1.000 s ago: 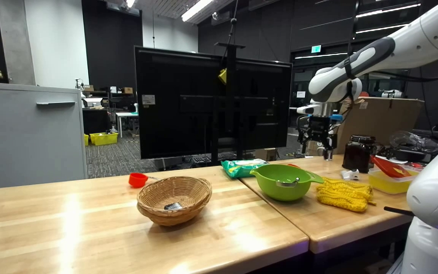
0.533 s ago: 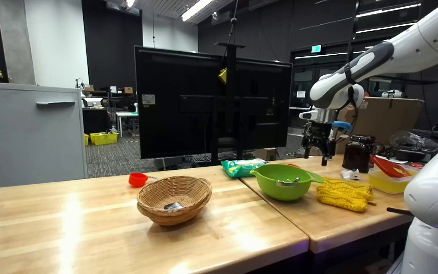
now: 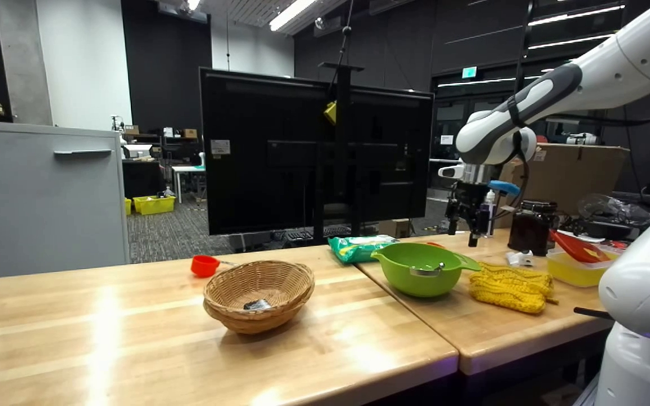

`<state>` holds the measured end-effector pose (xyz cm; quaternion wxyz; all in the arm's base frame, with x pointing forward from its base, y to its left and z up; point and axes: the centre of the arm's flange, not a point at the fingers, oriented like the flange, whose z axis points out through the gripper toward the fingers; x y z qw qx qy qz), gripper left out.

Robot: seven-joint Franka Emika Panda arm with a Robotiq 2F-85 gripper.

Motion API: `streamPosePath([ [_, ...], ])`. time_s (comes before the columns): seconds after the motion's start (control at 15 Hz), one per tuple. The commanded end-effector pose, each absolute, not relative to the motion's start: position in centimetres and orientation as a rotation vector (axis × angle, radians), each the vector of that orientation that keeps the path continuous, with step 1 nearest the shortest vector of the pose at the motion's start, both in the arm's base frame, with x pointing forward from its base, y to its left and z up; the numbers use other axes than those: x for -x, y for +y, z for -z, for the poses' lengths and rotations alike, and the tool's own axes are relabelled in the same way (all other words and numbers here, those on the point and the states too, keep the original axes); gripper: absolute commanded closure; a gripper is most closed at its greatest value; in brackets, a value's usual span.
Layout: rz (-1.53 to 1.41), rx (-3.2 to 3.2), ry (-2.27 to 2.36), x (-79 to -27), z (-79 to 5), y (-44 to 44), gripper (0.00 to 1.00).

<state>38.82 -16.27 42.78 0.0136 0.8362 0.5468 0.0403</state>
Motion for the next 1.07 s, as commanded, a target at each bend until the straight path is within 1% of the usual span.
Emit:
streamPosePath([
  [0.0, -0.164, -2.641, 1.653, -39.1, -42.6, -16.6, 0.0],
  [0.4, -0.353, -2.79, 1.481, -40.2, -42.2, -18.0, 0.0],
  [1.0, -0.47, -2.899, 1.167, -41.8, -40.0, -21.3, 0.0],
])
